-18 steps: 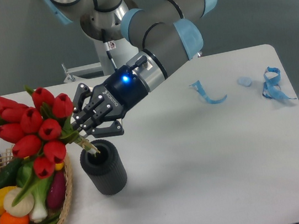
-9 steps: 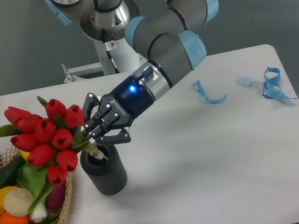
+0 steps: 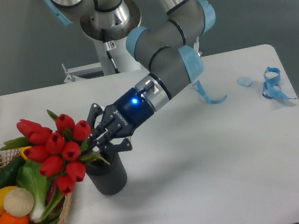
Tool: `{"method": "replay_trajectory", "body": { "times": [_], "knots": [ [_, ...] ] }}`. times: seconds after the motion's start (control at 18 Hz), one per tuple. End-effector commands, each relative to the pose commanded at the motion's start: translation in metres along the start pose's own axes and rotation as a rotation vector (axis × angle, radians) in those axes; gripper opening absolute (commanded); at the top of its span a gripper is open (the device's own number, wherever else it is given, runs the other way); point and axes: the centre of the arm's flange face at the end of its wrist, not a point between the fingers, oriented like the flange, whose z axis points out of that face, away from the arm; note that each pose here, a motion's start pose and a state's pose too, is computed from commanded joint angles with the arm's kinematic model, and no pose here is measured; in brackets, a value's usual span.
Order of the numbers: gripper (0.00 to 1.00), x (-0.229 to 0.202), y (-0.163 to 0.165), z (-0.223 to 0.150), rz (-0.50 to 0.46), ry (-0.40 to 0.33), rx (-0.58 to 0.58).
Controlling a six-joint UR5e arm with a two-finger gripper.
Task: Insert the flowers into the vase
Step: 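Lower the tulip stems into the vase opening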
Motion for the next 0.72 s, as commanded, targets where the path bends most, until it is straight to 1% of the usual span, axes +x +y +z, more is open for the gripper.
{"method": "replay_trajectory", "body": {
  "times": [0.17,0.28,0.56,0.67,0.72],
  "knots": [
    [0.10,0.003,0.012,0.001,-0.008,0.002,-0.001],
    [0.10,0.005,0.018,0.001,-0.014,0.003,-0.004],
    [0.11,0.012,0.037,0.004,0.008,0.009,-0.008],
    [0.15,0.010,0.040,0.003,0.005,0.009,-0.008],
    [0.19,0.009,0.040,0.001,0.004,0.004,-0.007]
  ]
}}
